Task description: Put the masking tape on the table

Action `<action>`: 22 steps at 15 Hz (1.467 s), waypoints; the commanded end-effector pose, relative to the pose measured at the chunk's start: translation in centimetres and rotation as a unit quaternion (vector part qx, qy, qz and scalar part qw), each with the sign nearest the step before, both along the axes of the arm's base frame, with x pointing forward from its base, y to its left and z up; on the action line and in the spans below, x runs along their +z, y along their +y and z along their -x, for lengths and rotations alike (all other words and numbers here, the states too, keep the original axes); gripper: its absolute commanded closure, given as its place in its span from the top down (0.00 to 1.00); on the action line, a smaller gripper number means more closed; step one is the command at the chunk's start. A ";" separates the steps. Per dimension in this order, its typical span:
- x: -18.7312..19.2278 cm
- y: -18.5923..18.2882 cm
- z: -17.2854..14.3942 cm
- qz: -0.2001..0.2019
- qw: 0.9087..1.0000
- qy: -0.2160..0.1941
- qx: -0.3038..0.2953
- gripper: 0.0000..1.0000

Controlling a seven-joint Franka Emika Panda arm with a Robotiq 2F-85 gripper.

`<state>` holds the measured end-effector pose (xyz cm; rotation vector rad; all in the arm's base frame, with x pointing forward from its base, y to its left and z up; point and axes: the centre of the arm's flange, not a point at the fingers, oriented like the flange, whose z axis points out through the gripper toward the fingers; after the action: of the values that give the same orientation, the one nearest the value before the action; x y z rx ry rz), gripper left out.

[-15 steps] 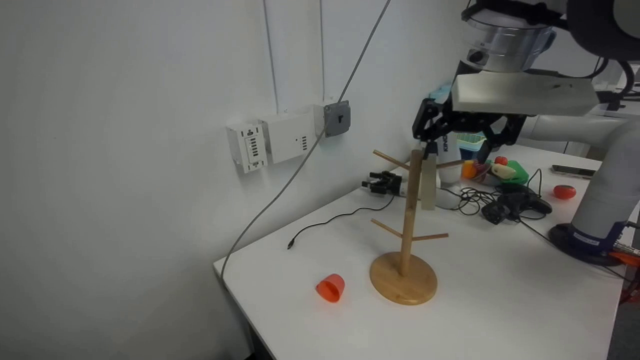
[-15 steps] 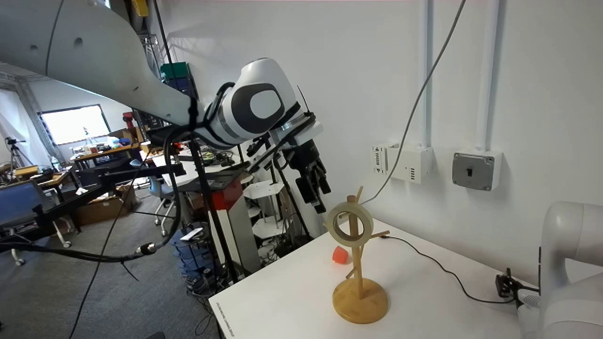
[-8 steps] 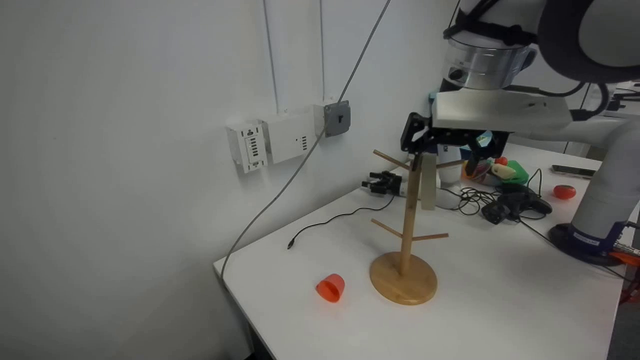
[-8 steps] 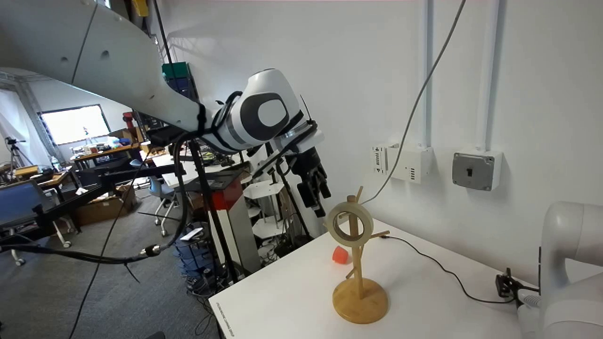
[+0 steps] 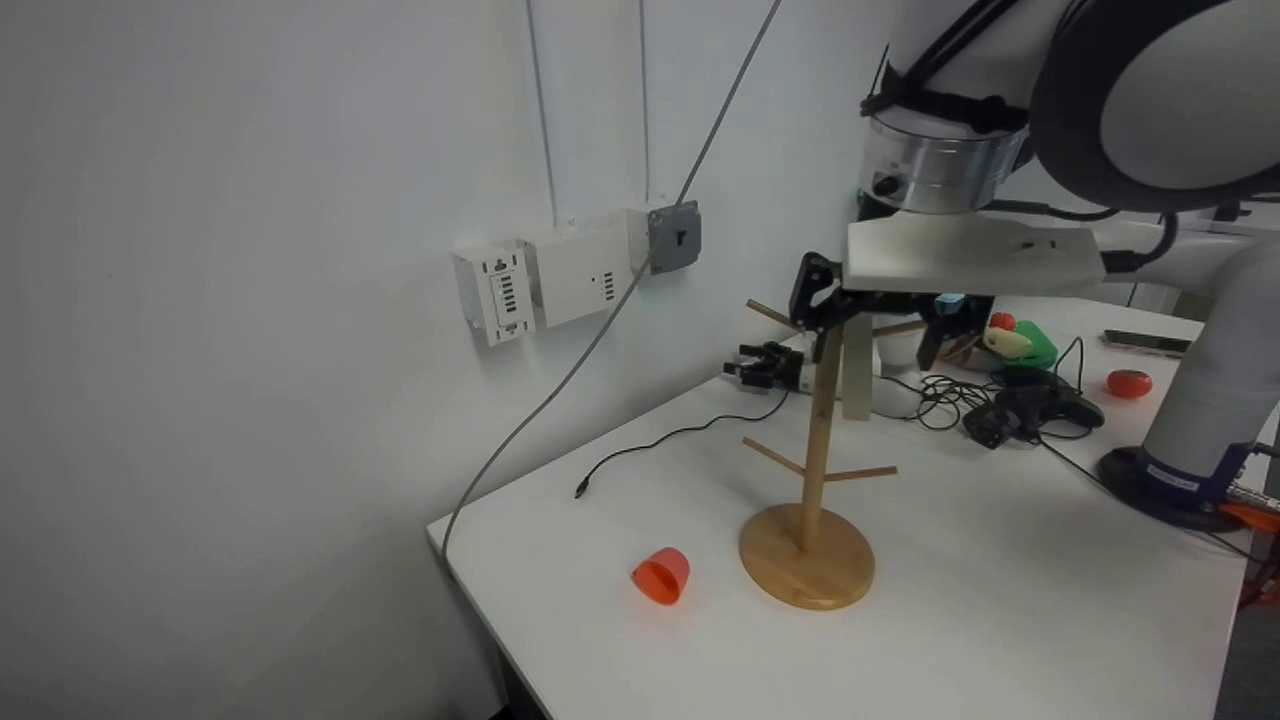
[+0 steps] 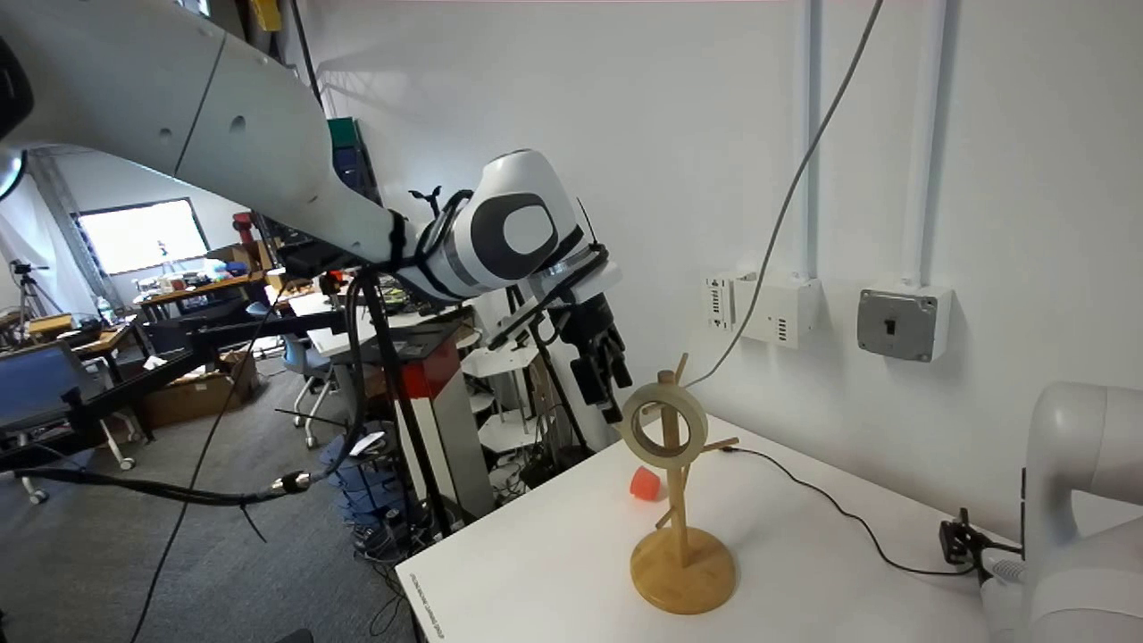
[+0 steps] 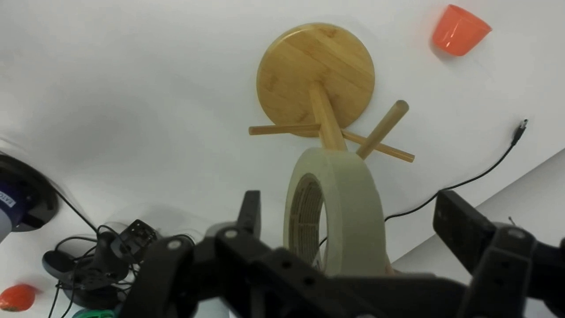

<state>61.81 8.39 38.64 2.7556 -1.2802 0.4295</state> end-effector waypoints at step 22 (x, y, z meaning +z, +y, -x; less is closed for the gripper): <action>0.7 -1.1 -0.6 0.065 0.997 -0.020 -0.025 0.07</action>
<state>62.62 7.54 37.88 2.6636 -1.2642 0.5103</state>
